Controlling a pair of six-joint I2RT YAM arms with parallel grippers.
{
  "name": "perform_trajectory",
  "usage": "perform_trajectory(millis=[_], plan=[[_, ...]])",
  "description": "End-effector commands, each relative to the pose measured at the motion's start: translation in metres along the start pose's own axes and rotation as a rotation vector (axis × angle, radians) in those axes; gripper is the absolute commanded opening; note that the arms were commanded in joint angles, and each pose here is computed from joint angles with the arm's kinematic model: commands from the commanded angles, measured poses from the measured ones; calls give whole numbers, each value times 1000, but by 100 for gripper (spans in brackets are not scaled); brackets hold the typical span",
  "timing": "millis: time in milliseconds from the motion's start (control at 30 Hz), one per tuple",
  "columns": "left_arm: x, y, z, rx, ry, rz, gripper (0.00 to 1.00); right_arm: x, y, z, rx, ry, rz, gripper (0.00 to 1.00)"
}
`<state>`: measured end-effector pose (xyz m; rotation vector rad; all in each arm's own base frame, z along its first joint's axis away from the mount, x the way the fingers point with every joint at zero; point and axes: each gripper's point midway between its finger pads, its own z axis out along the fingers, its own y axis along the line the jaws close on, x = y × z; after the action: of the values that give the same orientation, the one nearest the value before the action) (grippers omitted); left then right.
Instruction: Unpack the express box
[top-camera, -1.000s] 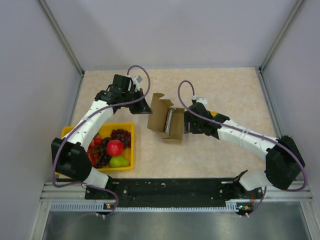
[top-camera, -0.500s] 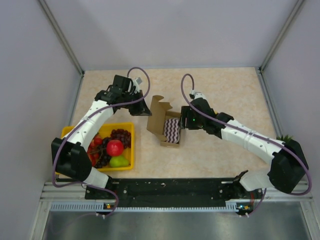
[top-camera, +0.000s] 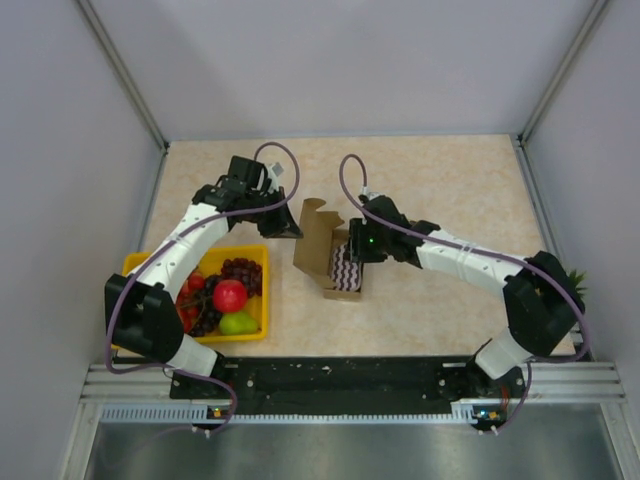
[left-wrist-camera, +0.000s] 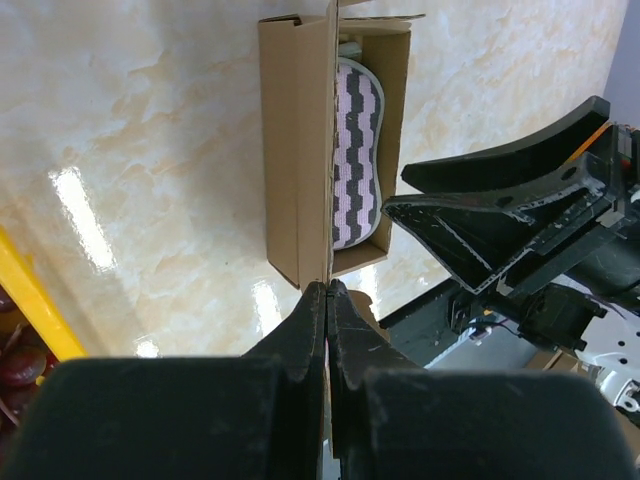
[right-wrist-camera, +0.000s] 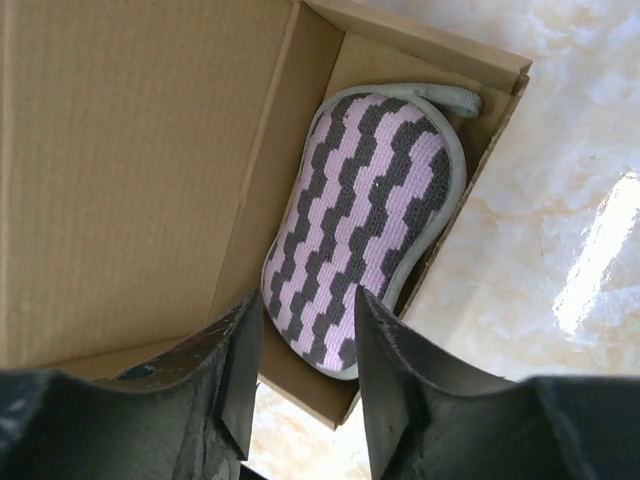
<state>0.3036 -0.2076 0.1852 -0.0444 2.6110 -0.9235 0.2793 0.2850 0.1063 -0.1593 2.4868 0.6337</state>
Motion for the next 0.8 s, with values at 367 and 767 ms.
perform_trajectory(millis=[367,767], plan=[[3,14,-5,-66,-124,-208,0,-24,-7,6,256,-14,-78,39],[-4,10,-7,-65,-131,-198,0,-11,-25,12,370,34,-124,57]])
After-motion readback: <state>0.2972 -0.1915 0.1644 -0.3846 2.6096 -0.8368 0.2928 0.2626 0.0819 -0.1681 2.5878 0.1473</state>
